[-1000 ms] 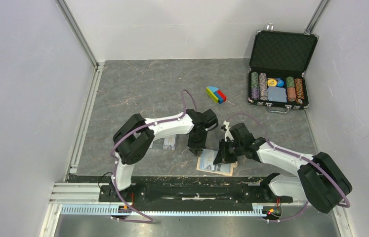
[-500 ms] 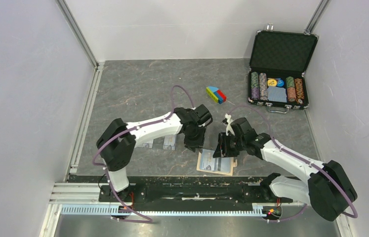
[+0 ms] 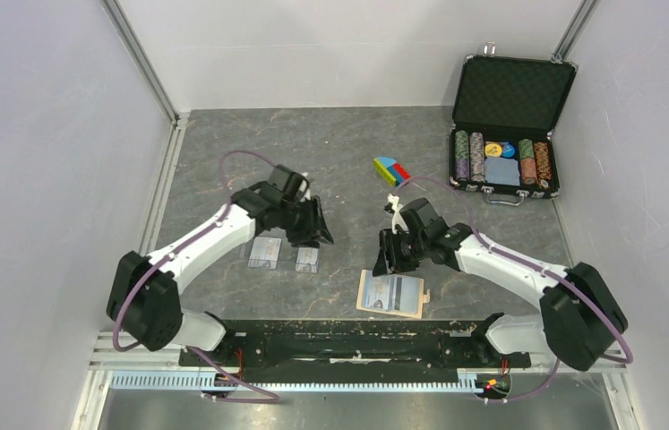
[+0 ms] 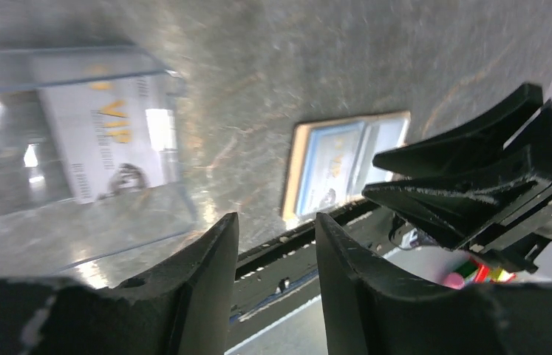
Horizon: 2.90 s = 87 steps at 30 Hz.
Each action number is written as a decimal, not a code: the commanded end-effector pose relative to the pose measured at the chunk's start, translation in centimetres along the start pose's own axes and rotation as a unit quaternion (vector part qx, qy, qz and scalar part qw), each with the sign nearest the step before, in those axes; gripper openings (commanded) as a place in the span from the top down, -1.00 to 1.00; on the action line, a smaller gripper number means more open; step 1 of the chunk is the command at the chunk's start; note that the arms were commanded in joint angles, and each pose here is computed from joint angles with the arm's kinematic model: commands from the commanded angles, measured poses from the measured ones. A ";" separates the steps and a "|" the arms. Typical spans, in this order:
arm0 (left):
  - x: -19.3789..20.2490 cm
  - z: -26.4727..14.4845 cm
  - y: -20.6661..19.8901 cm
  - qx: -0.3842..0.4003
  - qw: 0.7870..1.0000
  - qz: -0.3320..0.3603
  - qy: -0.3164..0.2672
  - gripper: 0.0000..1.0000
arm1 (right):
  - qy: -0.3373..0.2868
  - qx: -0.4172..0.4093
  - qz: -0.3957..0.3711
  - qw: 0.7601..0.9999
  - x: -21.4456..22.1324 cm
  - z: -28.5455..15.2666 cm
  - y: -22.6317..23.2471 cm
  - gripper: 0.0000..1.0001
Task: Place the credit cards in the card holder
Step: Insert the credit card into the card holder, then pick up the credit card from the storage box.
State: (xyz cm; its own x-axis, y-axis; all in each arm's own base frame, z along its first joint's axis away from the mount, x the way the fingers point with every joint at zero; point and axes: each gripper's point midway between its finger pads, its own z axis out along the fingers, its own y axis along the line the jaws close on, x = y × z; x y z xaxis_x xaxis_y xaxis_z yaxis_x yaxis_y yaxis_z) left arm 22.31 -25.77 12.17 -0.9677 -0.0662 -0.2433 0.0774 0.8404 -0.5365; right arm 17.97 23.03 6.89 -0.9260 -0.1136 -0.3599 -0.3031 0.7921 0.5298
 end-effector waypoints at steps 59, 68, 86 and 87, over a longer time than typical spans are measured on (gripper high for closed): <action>0.1 3.2 11.1 -0.218 0.972 0.040 0.073 0.93 | 0.046 -0.132 -0.036 0.990 -3.8 9.3 11.6 0.25; -0.5 2.9 9.7 -0.213 0.974 0.048 0.059 0.90 | 0.047 -0.127 -0.036 0.990 -3.6 9.5 11.3 0.25; -0.2 4.4 12.0 -0.236 0.970 0.030 0.056 0.51 | 0.026 -0.126 -0.015 0.992 -3.7 10.5 10.1 0.21; -0.1 4.7 11.8 -0.231 0.971 0.029 0.061 0.61 | 0.027 -0.126 -0.015 0.992 -3.7 10.6 10.1 0.22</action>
State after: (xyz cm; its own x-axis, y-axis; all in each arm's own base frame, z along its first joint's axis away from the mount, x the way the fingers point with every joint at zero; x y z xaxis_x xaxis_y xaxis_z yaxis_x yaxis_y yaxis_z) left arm 23.82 -17.60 2.83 -0.9887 0.0306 -0.1468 0.0411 0.9968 -0.0691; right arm 19.90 36.98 5.29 -0.9296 -0.1926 -0.3141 -0.3619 0.6373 0.6803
